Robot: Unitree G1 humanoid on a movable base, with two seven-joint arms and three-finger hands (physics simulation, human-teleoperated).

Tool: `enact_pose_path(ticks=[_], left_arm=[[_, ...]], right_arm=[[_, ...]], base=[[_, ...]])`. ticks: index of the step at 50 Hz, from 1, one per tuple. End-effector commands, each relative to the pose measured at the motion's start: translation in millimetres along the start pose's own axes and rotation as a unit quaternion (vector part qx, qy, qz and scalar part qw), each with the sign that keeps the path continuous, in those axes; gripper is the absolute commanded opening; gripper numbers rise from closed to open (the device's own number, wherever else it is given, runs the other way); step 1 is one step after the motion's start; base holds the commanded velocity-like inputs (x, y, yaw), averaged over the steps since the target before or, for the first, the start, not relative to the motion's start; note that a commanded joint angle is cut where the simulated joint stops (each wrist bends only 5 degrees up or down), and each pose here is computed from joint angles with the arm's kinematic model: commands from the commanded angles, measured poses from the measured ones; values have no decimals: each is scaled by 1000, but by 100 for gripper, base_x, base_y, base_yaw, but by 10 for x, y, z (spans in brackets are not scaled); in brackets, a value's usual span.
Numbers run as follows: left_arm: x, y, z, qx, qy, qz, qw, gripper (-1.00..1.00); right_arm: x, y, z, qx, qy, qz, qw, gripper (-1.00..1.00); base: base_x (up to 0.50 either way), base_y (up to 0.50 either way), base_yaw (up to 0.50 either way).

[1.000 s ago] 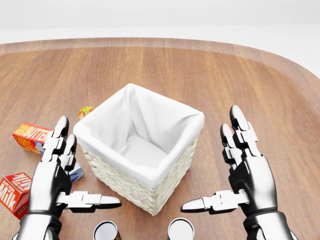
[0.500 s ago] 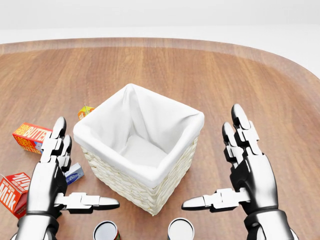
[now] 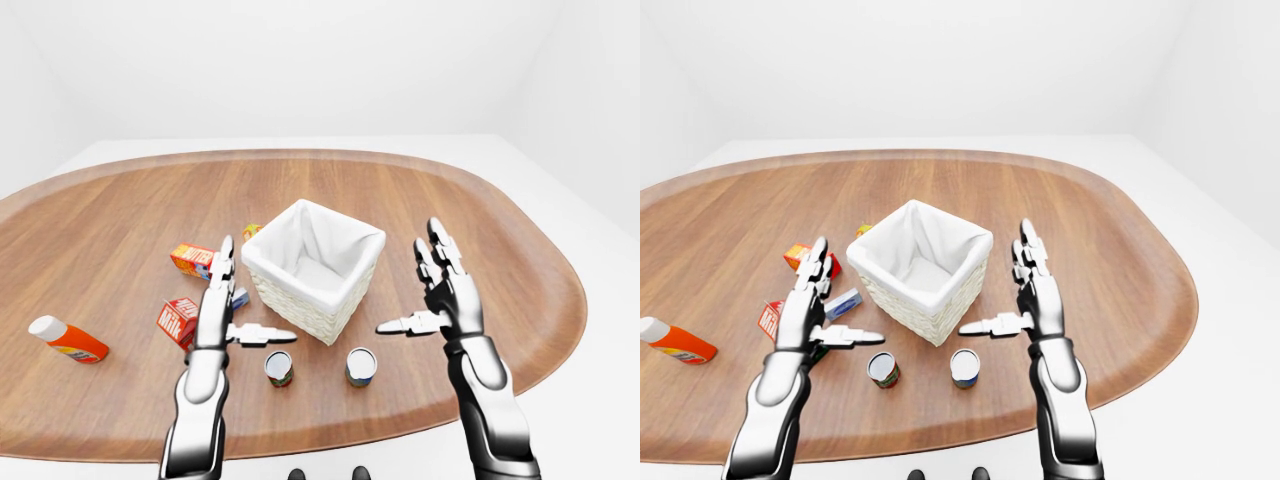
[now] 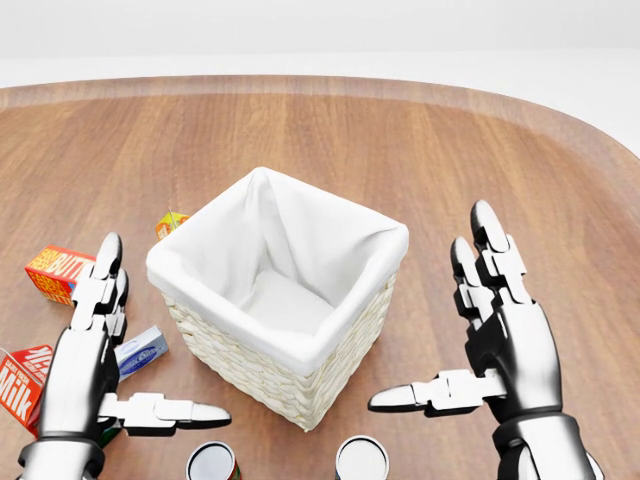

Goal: Pick up the tomato sauce, and put it in the basket.

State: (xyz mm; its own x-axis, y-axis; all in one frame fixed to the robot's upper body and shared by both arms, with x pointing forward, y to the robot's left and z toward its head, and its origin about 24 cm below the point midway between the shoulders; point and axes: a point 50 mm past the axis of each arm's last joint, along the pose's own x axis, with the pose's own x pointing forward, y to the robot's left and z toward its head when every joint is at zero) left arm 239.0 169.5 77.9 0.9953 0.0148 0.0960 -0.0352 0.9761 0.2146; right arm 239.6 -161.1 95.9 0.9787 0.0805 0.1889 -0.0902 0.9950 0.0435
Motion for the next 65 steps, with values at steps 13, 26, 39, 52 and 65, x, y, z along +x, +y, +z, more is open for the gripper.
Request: enact_pose_path(ticks=[13, 26, 39, 52, 65], left_arm=[[-120, 83, -42, 48, 15, 9, 999, 99], [-225, 121, -41, 78, 11, 8, 997, 99], [-284, 82, -48, 111, 6, -4, 994, 99], [-324, 17, -99, 141, 5, -20, 990, 99], [-347, -18, -132, 163, 4, -30, 986, 99]], right_arm=[[21, -16, 0, 0, -1, -3, 1000, 100], [28, -28, 0, -3, 0, -5, 1000, 100], [28, -24, 7, -4, -2, -6, 1000, 100], [30, -26, -28, -5, 6, -6, 1000, 100], [27, -24, -39, -5, 8, -5, 1000, 100]], base=[[0, 0, 0], [0, 0, 0], [0, 0, 0], [0, 0, 0], [0, 0, 0]])
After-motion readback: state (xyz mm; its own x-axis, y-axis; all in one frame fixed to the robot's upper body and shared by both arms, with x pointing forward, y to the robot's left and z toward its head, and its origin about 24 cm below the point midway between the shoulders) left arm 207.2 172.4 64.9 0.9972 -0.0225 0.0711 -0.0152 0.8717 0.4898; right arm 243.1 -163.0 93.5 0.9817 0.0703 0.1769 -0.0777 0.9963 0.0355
